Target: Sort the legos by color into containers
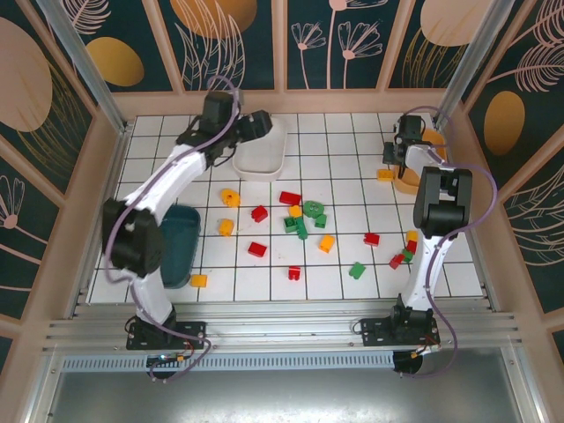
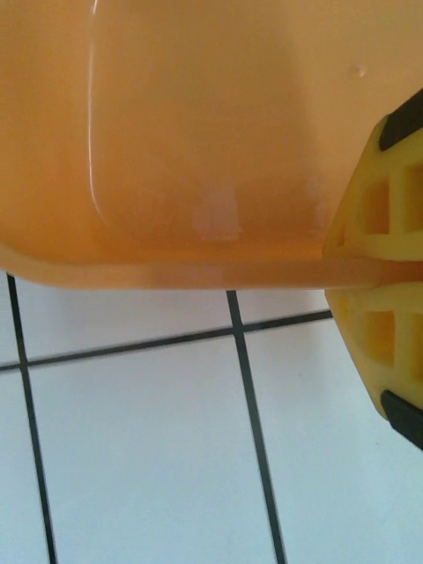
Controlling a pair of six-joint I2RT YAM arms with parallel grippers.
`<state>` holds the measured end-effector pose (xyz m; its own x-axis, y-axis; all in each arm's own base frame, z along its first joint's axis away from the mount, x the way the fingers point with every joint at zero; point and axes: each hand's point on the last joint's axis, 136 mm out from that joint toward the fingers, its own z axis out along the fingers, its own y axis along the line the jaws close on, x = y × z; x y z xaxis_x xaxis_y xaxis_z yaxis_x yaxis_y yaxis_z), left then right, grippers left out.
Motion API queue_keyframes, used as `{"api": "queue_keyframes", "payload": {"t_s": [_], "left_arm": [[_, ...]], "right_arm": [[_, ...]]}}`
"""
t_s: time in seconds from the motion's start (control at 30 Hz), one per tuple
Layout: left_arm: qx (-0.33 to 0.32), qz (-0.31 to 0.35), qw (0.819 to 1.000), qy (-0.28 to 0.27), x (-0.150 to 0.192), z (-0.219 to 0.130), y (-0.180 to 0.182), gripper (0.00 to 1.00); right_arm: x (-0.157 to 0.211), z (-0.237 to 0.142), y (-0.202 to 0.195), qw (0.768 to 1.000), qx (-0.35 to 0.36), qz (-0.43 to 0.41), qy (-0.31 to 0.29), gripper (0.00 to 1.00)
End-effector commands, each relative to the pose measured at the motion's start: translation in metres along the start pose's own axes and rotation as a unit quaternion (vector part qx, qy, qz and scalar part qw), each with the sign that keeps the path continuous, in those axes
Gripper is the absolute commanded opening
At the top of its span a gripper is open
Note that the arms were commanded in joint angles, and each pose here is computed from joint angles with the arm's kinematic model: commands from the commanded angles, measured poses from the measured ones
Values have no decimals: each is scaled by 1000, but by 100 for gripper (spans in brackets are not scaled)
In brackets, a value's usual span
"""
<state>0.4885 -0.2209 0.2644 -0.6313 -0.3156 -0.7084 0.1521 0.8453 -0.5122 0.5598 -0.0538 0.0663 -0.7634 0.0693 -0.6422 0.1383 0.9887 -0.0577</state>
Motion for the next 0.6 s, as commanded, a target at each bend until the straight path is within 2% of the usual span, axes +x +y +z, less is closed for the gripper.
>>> {"api": "queue_keyframes", "payload": {"t_s": [0.0,0.17,0.37,0.47,0.57], "left_arm": [[-132,29,990,38,53,-21,69,79],[-215,34,973,81,113,-72,120,76],[-290,18,951,110,166,-116,167,73],[-311,7,944,111,181,-129,180,69],[-306,-5,944,121,197,-132,186,66]], "right_arm": [[-23,1,-16,998,54,1,-34,0],[-45,-16,-28,993,95,7,-68,0],[-72,-66,-18,984,134,12,-114,0],[-84,-95,18,984,115,-3,-138,0],[-89,-115,67,984,91,-37,-152,0]]}}
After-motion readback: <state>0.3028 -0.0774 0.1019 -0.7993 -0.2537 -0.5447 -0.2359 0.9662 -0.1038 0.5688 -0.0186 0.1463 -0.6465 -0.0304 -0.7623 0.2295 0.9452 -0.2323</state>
